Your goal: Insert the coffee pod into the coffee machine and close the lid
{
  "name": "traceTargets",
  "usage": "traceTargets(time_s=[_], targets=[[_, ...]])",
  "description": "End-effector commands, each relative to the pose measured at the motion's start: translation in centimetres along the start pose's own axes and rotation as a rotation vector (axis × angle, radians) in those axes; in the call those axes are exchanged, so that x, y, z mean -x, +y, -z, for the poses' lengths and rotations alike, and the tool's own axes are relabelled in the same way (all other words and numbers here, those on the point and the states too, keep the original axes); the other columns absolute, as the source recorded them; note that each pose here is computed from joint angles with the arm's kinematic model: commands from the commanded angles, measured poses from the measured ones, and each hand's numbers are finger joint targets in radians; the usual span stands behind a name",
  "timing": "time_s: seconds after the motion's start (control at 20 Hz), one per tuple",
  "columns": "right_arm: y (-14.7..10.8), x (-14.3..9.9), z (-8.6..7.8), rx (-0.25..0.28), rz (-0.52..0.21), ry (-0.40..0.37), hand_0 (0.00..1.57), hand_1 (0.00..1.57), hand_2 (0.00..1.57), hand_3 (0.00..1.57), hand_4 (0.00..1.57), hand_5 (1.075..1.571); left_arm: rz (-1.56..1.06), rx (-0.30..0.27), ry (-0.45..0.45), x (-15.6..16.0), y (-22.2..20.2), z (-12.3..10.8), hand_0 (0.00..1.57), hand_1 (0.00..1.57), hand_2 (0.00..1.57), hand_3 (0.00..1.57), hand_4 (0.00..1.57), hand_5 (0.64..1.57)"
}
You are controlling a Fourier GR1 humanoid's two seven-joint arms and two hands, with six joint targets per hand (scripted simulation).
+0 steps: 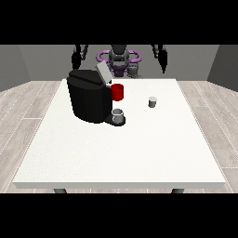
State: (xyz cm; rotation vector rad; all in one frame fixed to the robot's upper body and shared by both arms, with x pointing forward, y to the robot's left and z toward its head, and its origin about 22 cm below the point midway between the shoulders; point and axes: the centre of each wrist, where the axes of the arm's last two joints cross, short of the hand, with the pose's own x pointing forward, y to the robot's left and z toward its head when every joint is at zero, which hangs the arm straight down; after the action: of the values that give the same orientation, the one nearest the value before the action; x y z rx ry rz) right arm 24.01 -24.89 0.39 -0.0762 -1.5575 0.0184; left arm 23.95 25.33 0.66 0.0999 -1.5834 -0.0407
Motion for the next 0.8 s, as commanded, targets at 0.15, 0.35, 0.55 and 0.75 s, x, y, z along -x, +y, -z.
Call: traceTargets(time_s=[0.15,0.35,0.55,0.75], targets=[[1.0,1.3,0.5,-0.010,-0.007,-0.001,0.00,0.00,0.00,0.00,0.00,1.571,0.174,0.158,-0.082,-1.5,0.4,0.8,0.00,0.00,0.00,0.00,0.00,1.571],[-0.5,-0.5,1.5,0.151,-0.136,-0.036,0.00,0.00,0.00,0.00,0.00,1.571,0.314,0.301,-0.127,-1.5,1.3,0.1,0.00,0.00,0.00,0.00,0.00,1.571],[0.5,-0.5,1.2,0.109,-0.162,-0.064,0.00,0.00,0.00,0.00,0.00,1.571,0.403,0.258,-0.139,-1.0,4.1,2.1,0.00,0.00,0.00,0.00,0.00,1.571],[1.6,-2.3,2.2,0.045,-0.164,-0.114,0.00,0.00,0.00,0.00,0.00,1.571,0.511,0.205,-0.069,-4.0,7.4,5.7,0.00,0.00,0.00,0.00,0.00,1.571]])
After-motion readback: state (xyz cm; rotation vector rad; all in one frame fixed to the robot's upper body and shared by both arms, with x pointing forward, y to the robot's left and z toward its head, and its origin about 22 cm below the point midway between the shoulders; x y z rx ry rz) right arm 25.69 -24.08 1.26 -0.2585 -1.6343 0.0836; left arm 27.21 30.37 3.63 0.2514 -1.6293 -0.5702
